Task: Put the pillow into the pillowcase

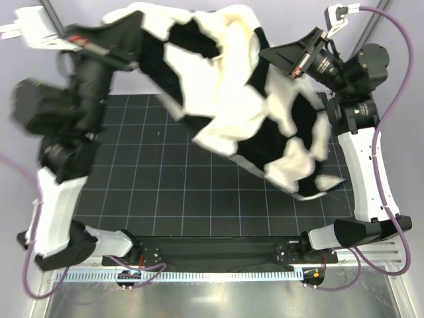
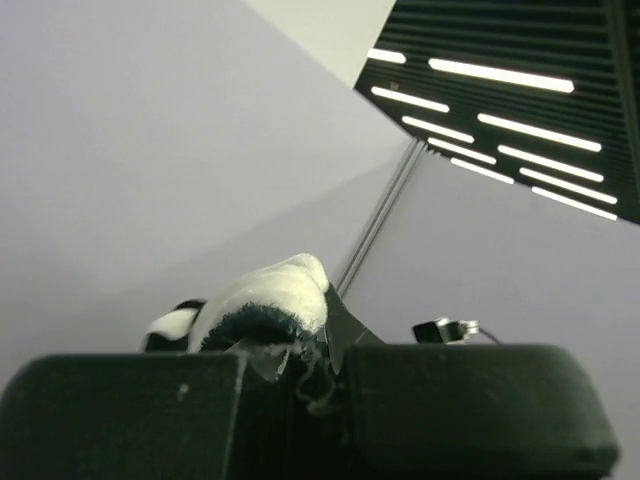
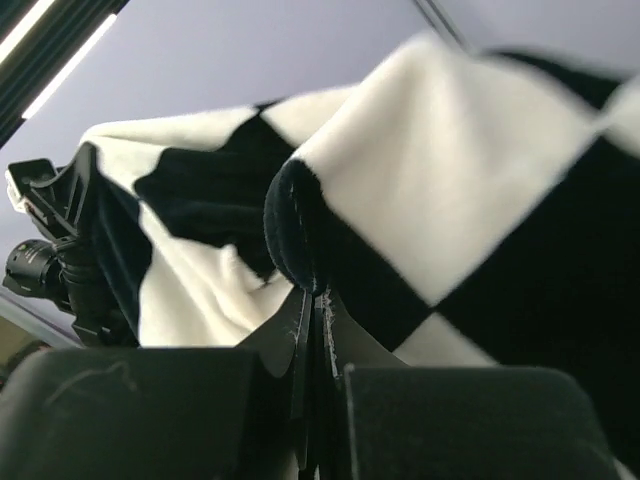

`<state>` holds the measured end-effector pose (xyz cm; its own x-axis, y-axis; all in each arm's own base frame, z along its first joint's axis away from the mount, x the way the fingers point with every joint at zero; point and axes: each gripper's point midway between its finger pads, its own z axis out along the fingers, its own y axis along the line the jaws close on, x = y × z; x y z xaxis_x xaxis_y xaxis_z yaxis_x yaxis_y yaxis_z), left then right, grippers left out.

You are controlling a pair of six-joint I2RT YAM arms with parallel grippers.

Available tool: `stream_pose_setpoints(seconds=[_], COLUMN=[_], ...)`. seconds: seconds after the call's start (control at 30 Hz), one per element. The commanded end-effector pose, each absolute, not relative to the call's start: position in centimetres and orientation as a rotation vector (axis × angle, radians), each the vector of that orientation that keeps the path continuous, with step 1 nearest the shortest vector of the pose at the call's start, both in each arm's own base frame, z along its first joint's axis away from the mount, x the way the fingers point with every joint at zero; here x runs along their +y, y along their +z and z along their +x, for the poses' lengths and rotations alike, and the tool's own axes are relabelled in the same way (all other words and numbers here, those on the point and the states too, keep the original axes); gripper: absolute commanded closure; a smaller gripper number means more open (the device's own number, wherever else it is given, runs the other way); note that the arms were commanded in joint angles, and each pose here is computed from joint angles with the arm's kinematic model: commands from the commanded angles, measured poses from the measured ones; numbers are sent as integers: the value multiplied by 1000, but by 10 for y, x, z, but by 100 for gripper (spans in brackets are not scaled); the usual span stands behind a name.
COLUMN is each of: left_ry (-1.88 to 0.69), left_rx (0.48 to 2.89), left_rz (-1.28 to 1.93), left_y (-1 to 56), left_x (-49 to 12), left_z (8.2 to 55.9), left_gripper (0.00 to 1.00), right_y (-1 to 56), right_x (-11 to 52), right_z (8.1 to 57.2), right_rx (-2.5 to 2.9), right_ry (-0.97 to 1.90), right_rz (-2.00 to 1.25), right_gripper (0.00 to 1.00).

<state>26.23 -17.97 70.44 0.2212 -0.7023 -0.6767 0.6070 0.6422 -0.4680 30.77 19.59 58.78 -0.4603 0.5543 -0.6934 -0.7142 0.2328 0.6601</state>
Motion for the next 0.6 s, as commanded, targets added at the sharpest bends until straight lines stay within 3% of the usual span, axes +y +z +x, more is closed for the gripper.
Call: stream_pose_setpoints(seconds=[0.0,0.17,0.2,0.43,0.57], left_ry=[-871,-1027,-1062,-1275,-1337], left_rx=[720,713,755,846,826], left_rz=[-215,-117,-97,31,31], left_y=[768,783,774,741,733], left_x=[-104,-145,-172,-315,-353], left_z=[199,204,228,259,264], left_gripper=[100,99,99,99,99], right_y=[613,645,649,662,680], right_x=[205,192,187,116,89], right_z=[287,274,274,273,263], right_rx=[1309,1273,1266,1225,1174], right_ry=[1538,1482,1463,1366,1374], right_rz=[-258,-274,-267,-157,-129], right_gripper=[96,96,96,96,96])
